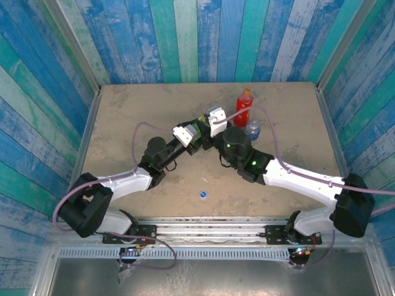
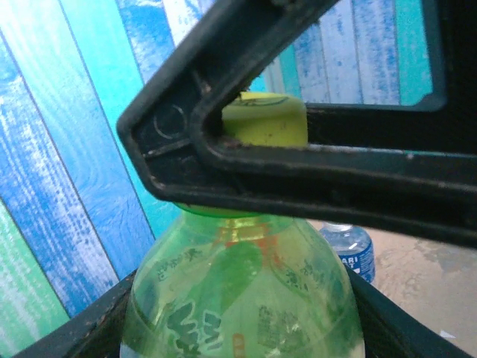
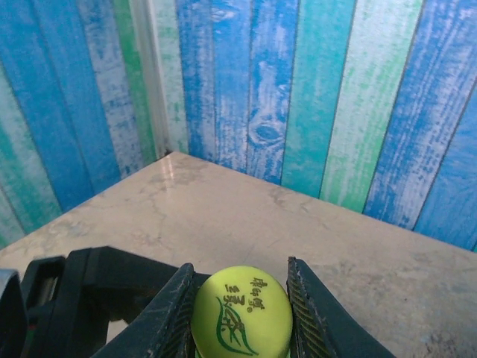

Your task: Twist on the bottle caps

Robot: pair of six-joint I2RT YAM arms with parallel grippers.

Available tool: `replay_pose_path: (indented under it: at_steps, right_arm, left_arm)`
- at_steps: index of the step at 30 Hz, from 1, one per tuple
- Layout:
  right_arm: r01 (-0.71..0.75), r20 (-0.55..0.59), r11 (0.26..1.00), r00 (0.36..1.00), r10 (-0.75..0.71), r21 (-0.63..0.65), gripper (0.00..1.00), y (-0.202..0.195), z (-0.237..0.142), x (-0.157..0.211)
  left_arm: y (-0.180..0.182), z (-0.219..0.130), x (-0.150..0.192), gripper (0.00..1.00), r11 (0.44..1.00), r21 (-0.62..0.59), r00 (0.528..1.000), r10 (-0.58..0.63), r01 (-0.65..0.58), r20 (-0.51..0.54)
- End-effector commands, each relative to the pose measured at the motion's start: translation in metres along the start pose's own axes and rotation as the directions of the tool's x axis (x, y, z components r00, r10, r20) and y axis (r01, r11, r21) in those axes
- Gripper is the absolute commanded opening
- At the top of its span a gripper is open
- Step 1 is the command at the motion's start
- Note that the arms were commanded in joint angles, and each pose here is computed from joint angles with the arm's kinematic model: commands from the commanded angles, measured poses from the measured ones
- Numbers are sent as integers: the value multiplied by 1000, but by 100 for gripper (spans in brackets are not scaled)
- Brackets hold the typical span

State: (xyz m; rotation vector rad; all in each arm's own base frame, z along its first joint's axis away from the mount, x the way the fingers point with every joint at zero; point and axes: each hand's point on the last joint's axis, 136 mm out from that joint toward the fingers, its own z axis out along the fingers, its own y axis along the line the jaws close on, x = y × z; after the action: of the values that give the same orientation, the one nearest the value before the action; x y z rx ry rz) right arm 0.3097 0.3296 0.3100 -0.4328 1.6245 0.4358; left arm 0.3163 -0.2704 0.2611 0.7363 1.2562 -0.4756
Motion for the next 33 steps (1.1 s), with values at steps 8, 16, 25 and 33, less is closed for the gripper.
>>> replay_pose_path:
  at_steps: [8, 16, 25, 33]
  right_arm:
    - [135, 66, 970, 990, -124, -202, 38, 21, -24, -22]
    - [300, 132, 854, 954, -270, -425, 52, 27, -86, -37]
    - [419, 97, 694, 886, -453, -586, 58, 43, -116, -16]
    - [379, 42, 706, 895, -445, -598, 46, 44, -98, -2]
  left_arm:
    - [11, 2, -37, 60, 996, -28, 991, 82, -80, 105]
    - [-40, -22, -25, 61, 912, 360, 979, 167, -198, 118]
    - [-82, -45, -35, 61, 738, 629, 969, 184, -245, 162]
    - [-86, -51, -42, 61, 721, 643, 966, 176, -257, 188]
